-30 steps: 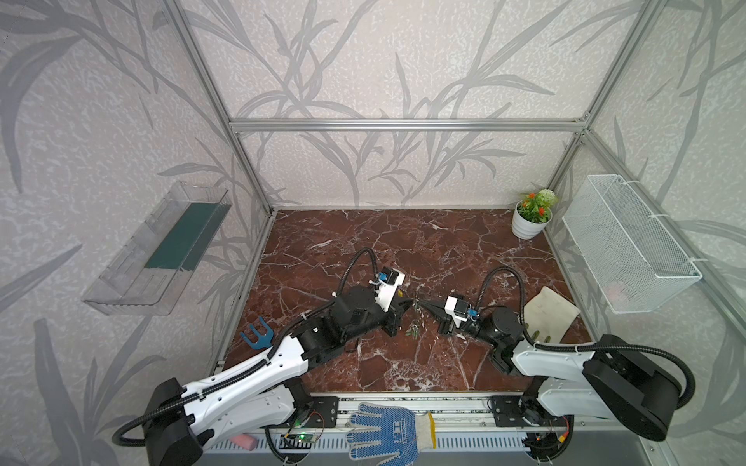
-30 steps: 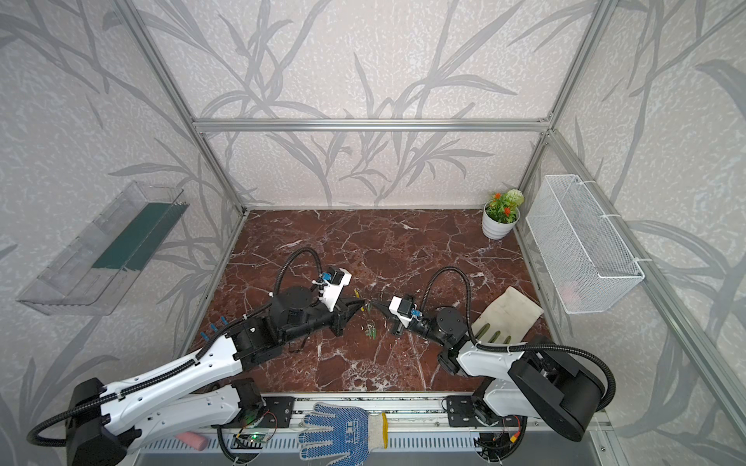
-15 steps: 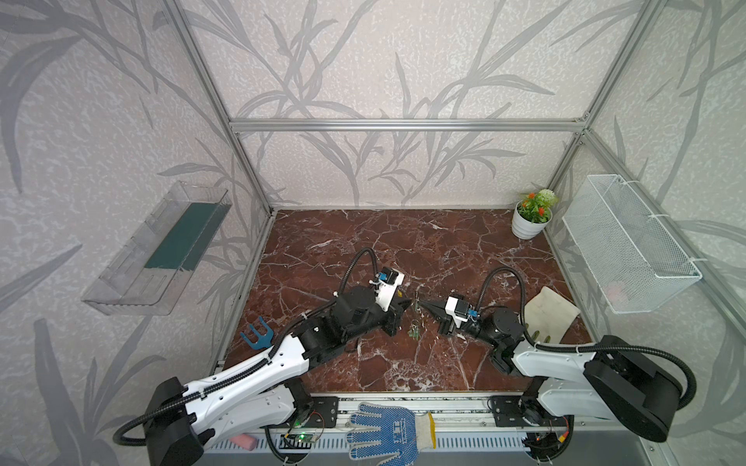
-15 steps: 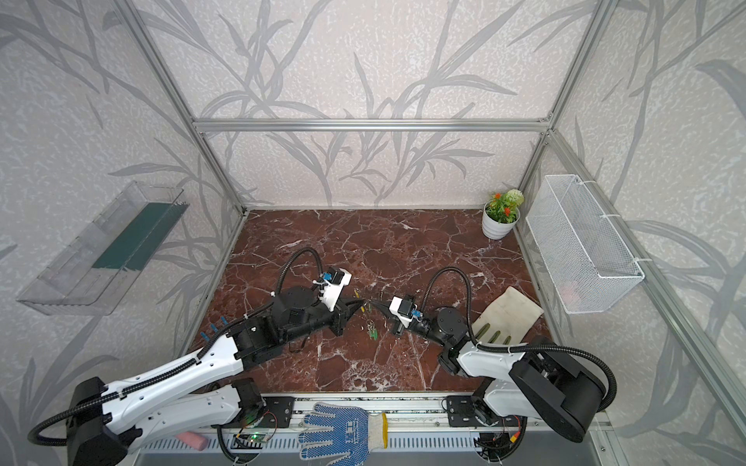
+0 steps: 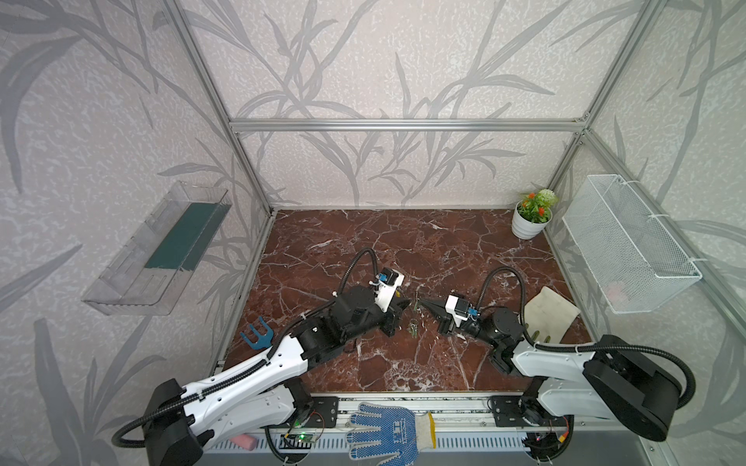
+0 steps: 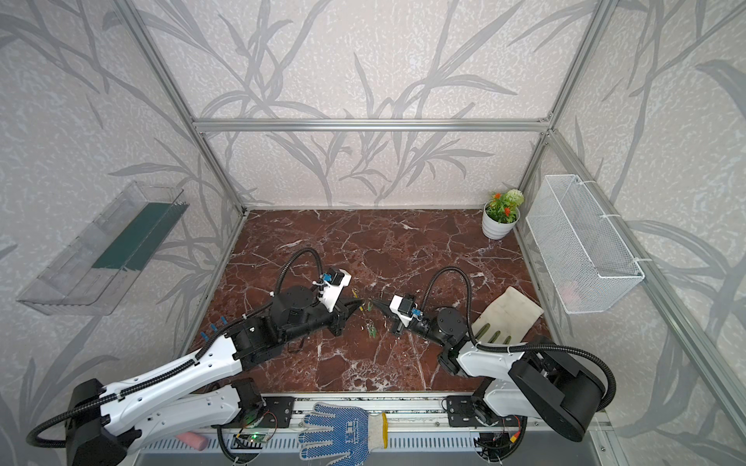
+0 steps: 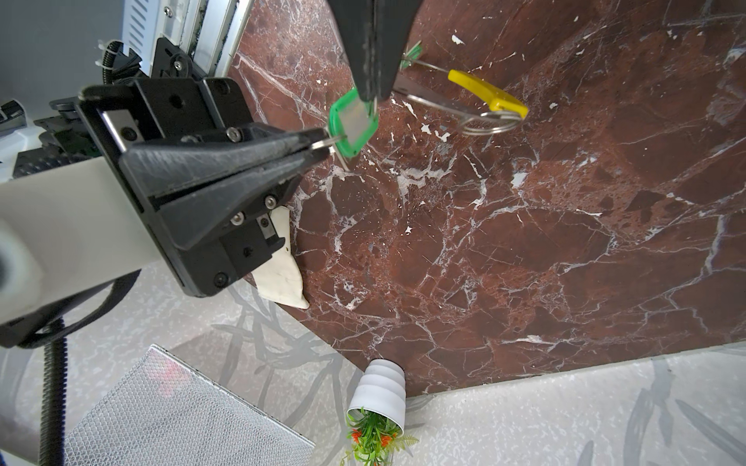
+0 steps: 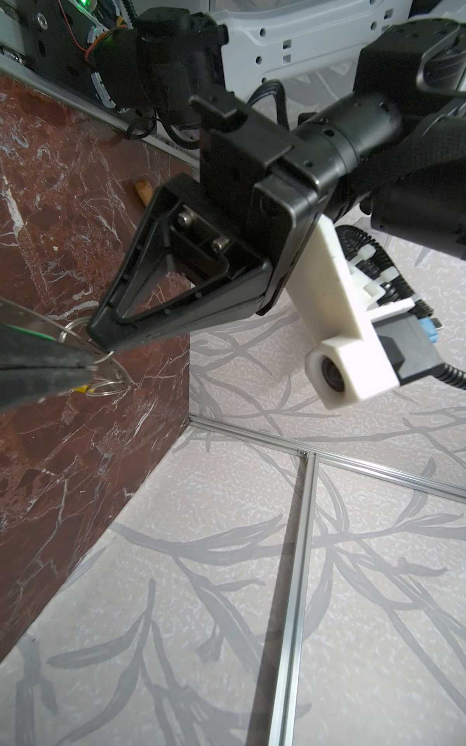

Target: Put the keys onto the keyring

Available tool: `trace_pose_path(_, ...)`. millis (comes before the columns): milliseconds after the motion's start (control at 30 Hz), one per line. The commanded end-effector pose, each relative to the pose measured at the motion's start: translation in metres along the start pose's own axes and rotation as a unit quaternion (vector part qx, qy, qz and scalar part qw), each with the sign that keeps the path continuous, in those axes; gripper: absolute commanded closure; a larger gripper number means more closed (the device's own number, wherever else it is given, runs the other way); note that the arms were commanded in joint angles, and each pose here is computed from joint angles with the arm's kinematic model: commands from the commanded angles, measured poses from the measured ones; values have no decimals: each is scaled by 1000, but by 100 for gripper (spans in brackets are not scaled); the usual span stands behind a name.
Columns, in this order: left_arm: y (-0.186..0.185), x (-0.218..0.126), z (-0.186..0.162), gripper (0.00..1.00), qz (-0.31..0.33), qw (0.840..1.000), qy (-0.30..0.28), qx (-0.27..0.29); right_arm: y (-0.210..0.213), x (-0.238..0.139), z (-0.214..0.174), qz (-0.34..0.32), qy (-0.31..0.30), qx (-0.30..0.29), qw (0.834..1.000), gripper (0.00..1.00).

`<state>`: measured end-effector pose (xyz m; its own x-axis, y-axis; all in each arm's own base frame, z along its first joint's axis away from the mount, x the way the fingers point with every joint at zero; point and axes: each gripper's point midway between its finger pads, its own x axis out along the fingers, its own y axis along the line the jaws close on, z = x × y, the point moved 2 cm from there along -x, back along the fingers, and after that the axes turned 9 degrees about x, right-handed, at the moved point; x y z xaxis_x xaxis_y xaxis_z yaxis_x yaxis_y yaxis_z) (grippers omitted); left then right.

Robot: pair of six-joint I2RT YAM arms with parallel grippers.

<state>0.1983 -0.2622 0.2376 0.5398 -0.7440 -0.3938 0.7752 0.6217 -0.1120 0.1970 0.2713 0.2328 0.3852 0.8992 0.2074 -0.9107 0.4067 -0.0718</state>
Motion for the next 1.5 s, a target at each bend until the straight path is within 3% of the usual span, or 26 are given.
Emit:
trace_pose_path(0, 0, -11, 21, 100, 7, 999, -10, 41, -1, 0, 7, -4, -17, -3, 1000, 100)
trace_pose_path(367, -2, -30, 35, 100, 8, 994, 20, 112, -7, 4, 27, -15, -39, 37, 998, 100)
trace_pose_path(667, -5, -42, 39, 100, -1, 986, 25, 165, -10, 8, 52, 22, 23, 49, 998, 100)
trace_pose_path(1100, -5, -48, 44, 100, -22, 986, 6, 165, 9, 22, 63, 133, 67, 41, 988, 100)
trace_pose_path(1467, -3, -48, 43, 100, -29, 988, -1, 153, 7, 24, 53, 133, 71, 23, 988, 100)
